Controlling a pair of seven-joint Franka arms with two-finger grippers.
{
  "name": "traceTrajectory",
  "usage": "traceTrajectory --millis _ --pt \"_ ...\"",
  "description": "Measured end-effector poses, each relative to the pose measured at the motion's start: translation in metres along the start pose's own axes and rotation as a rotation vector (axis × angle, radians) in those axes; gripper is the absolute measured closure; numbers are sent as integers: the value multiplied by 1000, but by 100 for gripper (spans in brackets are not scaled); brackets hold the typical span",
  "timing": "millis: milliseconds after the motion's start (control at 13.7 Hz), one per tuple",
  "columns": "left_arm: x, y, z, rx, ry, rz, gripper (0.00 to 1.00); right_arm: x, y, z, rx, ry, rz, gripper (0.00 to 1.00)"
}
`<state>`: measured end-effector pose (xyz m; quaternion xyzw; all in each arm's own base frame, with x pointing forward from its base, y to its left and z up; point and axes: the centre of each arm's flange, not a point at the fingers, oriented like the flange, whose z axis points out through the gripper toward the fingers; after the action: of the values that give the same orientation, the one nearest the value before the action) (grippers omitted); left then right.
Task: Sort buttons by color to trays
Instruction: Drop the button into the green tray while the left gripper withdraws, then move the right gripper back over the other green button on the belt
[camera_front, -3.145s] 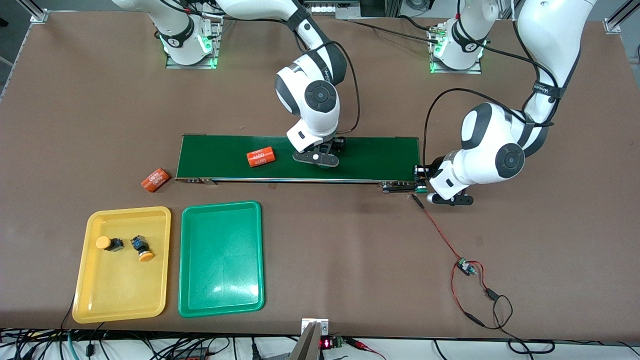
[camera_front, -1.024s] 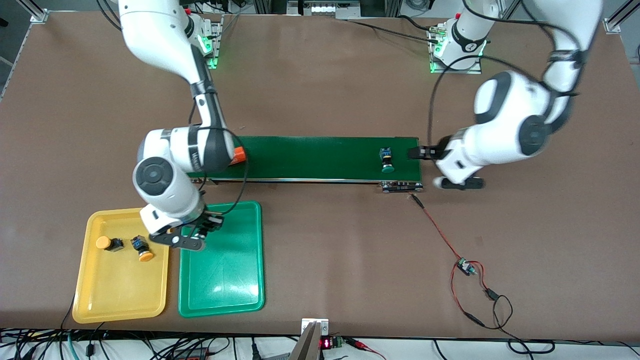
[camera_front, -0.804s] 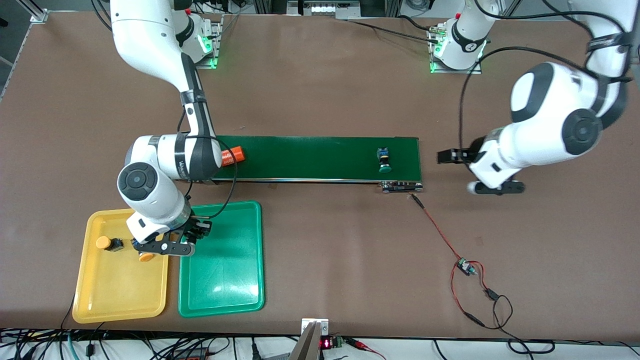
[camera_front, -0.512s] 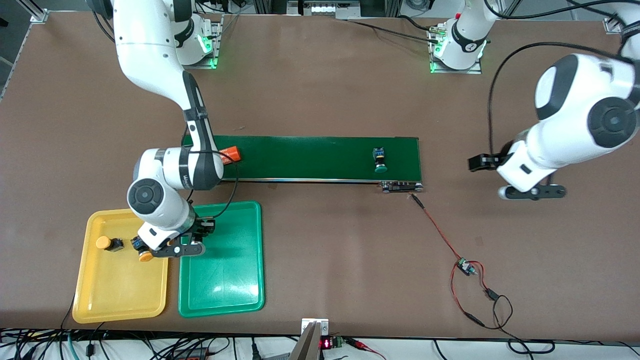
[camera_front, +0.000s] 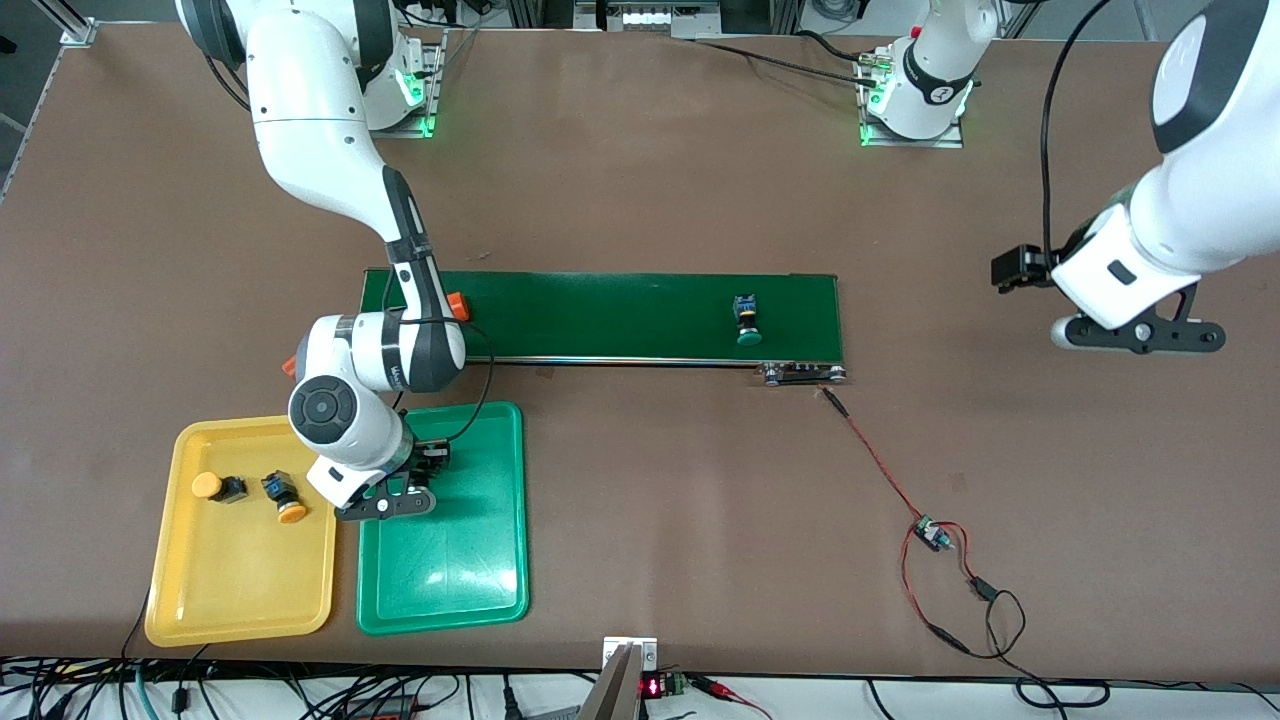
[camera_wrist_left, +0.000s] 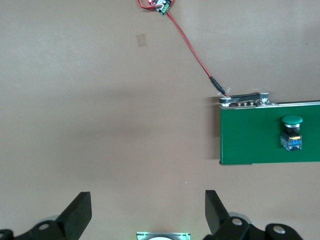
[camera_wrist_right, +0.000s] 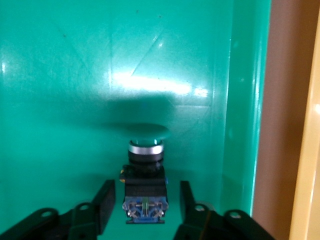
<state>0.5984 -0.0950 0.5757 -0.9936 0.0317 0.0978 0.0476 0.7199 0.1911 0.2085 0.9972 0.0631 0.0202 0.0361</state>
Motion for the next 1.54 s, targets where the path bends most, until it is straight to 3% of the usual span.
traceTrajectory --millis 219,293,512,658,878,1243,1536 --pt "1 -21 0 -4 -3 0 0 2 -4 -6 9 2 30 2" --pt "1 -31 0 -10 -4 3 0 0 -16 -12 17 -16 83 0" --pt "-10 -55 -4 -44 16 1 0 -21 -103 -44 27 -66 245 0" --pt "-19 -62 -5 -48 67 -17 0 -46 -164 -59 14 -92 286 0" --pt "-31 -71 -6 -31 145 -43 0 -67 -199 -83 2 -133 313 0" --pt "-34 -80 16 -29 134 -37 0 -98 -246 -110 -11 -173 370 0" --pt "-44 -71 16 -24 177 -24 0 -145 -313 -112 -38 -192 317 0"
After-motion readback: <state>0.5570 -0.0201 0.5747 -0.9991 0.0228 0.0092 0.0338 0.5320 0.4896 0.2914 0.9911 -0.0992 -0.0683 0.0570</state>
